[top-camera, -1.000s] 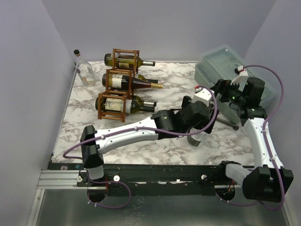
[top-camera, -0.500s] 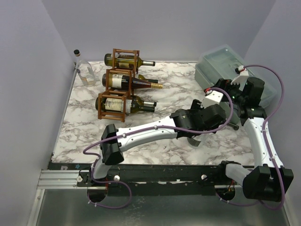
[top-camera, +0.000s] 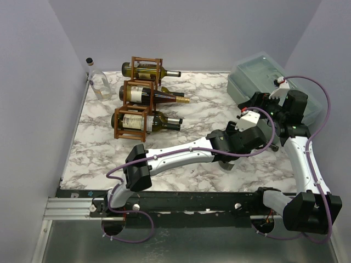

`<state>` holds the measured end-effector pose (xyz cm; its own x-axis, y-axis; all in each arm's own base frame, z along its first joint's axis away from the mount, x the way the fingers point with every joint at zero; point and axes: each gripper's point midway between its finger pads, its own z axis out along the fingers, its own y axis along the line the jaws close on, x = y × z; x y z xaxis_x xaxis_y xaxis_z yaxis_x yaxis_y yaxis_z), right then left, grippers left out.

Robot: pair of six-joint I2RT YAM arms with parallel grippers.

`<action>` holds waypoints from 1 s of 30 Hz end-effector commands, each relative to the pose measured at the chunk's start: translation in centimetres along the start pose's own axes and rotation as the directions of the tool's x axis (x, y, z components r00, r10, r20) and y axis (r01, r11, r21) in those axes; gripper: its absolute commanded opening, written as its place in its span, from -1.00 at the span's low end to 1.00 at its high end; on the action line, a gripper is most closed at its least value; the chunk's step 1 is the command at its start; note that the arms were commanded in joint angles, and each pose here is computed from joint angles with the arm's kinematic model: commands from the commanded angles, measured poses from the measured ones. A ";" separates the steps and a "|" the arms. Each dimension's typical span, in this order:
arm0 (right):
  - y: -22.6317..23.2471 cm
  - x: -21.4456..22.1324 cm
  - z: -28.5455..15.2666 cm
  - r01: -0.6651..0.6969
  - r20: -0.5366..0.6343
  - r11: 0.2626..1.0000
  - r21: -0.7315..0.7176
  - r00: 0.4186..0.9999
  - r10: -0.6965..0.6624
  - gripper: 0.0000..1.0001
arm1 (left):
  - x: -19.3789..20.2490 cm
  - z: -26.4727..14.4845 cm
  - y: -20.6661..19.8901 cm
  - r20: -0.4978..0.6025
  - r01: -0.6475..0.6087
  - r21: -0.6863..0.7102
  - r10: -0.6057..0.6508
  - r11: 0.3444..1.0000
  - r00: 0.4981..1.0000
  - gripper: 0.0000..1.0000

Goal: Take the wine bottle off the wine rack
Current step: Move the wine bottle to the center of the board.

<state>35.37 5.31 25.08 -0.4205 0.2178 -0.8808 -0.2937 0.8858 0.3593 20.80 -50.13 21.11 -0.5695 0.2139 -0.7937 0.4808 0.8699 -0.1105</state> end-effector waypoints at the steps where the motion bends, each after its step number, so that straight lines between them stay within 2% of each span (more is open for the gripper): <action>1: -0.4 0.0 0.3 -0.002 0.011 1.000 0.009 1.000 0.002 0.99 | -0.1 0.4 0.1 0.017 0.009 -0.039 -0.009 0.999 1.000 0.22; 12: -0.4 0.0 0.2 0.003 0.012 1.000 0.008 1.000 -0.003 0.99 | 0.1 0.7 0.6 0.021 0.001 -0.071 0.000 0.997 1.000 0.03; 23: -0.2 -0.1 0.2 0.007 0.013 1.000 0.003 1.000 -0.007 1.00 | 0.5 1.0 0.9 0.021 -0.008 -0.093 0.010 0.996 1.000 -0.01; 28: -0.3 0.0 0.2 0.007 0.012 1.000 0.003 1.000 -0.007 1.00 | 0.4 1.0 0.9 0.021 -0.011 -0.094 0.013 0.996 1.000 -0.17; 30: -0.3 -0.1 0.1 0.008 0.013 1.000 0.003 1.000 -0.008 1.00 | 0.5 1.0 0.9 0.017 -0.018 -0.090 0.019 0.996 1.000 -0.44</action>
<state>35.36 5.32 25.04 -0.4211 0.2176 -0.8805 -0.2939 0.8857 0.3594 21.34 -49.80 19.99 -0.5628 0.2129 -0.7987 0.4389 0.8958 -0.0705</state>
